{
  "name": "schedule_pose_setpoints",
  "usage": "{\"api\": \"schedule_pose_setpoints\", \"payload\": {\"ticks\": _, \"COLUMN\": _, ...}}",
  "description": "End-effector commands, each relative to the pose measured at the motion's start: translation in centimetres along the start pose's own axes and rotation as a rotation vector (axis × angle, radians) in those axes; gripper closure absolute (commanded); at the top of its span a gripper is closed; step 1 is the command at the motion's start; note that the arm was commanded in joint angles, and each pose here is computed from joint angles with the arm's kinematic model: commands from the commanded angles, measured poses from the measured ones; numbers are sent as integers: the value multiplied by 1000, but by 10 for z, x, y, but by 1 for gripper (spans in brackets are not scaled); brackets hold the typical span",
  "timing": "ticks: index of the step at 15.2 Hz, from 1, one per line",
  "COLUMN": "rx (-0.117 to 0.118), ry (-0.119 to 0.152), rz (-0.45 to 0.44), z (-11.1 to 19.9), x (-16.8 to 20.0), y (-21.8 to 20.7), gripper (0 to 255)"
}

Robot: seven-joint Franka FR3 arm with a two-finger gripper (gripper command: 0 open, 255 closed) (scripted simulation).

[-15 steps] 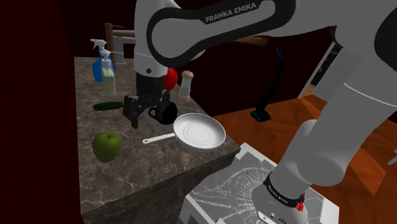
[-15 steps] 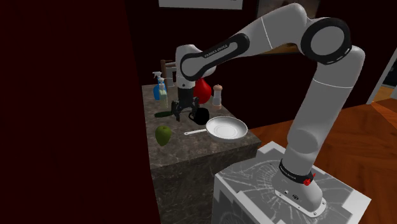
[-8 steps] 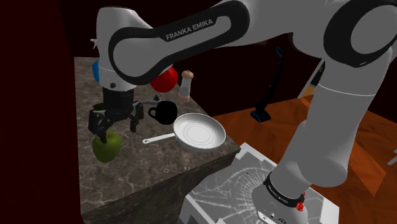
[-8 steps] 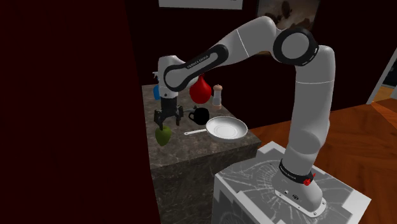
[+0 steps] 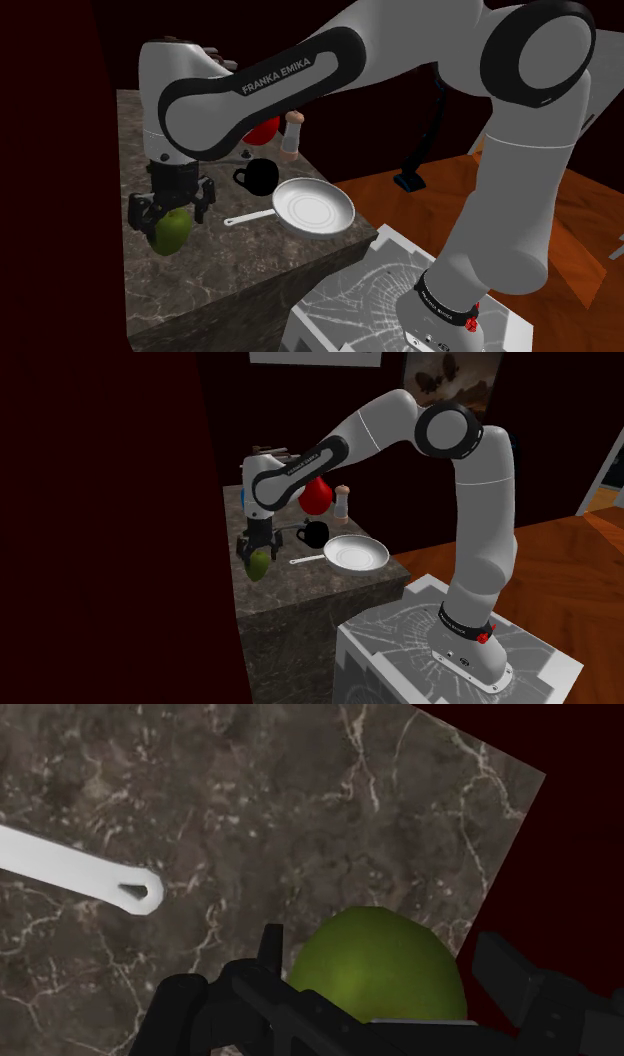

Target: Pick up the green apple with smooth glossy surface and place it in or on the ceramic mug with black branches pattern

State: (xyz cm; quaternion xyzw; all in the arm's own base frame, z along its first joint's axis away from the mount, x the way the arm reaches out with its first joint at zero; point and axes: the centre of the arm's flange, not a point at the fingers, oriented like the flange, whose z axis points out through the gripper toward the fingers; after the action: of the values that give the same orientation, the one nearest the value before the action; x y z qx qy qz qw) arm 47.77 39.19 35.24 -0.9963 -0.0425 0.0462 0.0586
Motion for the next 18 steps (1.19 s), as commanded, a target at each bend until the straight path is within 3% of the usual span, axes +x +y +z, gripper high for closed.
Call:
{"api": "schedule_pose_setpoints", "payload": {"ticks": 1, "rx": 0, "ry": 0, "rz": 0, "z": 9, "x": -1, "y": 0, "gripper": 0}}
{"api": "schedule_pose_setpoints", "payload": {"ticks": 8, "rx": 0, "ry": 0, "rz": 0, "z": 9, "x": -1, "y": 0, "gripper": 0}}
{"api": "schedule_pose_setpoints", "payload": {"ticks": 9, "rx": 0, "ry": 0, "rz": 0, "z": 9, "x": -1, "y": 0, "gripper": 255}}
{"api": "schedule_pose_setpoints", "payload": {"ticks": 18, "rx": 0, "ry": 0, "rz": 0, "z": 9, "x": -1, "y": 0, "gripper": 255}}
